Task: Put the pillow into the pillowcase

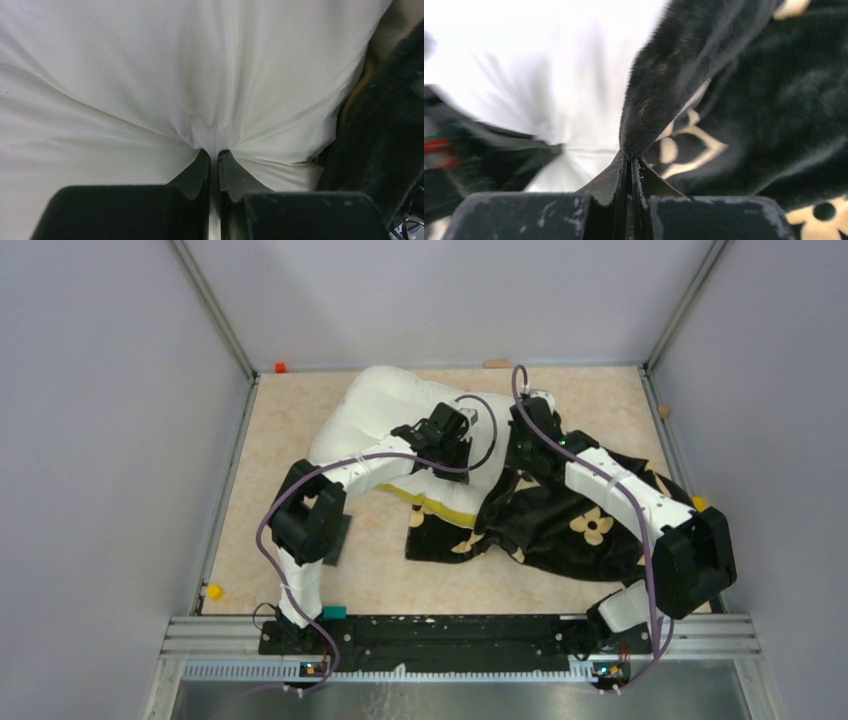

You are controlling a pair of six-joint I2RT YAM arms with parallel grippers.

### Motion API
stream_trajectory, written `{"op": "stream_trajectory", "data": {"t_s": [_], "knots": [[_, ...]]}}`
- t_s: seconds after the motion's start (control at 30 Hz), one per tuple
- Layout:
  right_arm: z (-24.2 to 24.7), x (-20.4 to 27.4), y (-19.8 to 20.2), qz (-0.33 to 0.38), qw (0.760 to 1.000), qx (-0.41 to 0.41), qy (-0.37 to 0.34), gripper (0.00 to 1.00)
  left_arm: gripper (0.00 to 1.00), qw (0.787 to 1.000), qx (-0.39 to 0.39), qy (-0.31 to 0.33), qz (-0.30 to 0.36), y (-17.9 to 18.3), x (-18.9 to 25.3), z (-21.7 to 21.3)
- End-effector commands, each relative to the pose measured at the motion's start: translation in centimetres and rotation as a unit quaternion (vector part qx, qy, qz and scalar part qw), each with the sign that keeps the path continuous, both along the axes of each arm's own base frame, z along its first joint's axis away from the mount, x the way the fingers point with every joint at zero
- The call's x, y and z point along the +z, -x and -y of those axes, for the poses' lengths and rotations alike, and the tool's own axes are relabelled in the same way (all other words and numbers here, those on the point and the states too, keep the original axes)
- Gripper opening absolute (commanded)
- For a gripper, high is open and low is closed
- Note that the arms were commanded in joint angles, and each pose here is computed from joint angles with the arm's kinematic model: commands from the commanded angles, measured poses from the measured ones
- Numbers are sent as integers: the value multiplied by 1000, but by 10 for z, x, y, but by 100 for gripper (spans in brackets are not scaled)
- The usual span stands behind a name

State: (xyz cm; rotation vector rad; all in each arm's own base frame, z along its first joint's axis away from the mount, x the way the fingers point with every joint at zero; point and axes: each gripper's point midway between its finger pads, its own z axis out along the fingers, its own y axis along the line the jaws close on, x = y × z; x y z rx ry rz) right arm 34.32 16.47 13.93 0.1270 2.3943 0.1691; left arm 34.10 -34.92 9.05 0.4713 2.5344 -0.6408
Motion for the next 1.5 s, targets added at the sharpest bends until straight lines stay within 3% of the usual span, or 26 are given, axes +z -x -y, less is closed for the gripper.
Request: {"op": "stream_trajectory", "data": {"t_s": [0.0,0.13,0.33,0.6,0.73,0.8,0.9,1.07,1.17,1.3,1.47], "knots": [[-43,95,-9,89,990,58,-92,0,0,999,-28,21,-25,25,-2,16],[-59,118,-9,103,982,80,-135,0,0,998,-31,24,-49,36,-23,24],[-62,50,-11,38,986,71,-147,0,1,999,-13,44,-27,29,1,25],[-30,3,0,3,996,39,-80,0,35,998,43,40,13,11,55,-11],[-19,29,-2,39,997,41,-44,34,48,995,85,44,31,1,76,-51],[-18,48,-5,60,997,43,-23,44,54,993,102,48,37,-4,81,-67],[-19,69,-15,81,996,44,-5,53,68,990,121,55,44,-17,88,-84],[-6,95,-55,110,993,11,37,60,98,986,107,89,94,-61,115,-83],[8,103,-89,114,992,-17,53,61,99,982,102,85,136,-100,129,-70],[20,93,-122,98,991,-40,85,63,99,980,123,51,145,-148,108,-61],[38,57,-148,56,992,-57,97,65,97,985,127,30,111,-163,62,-53]]}}
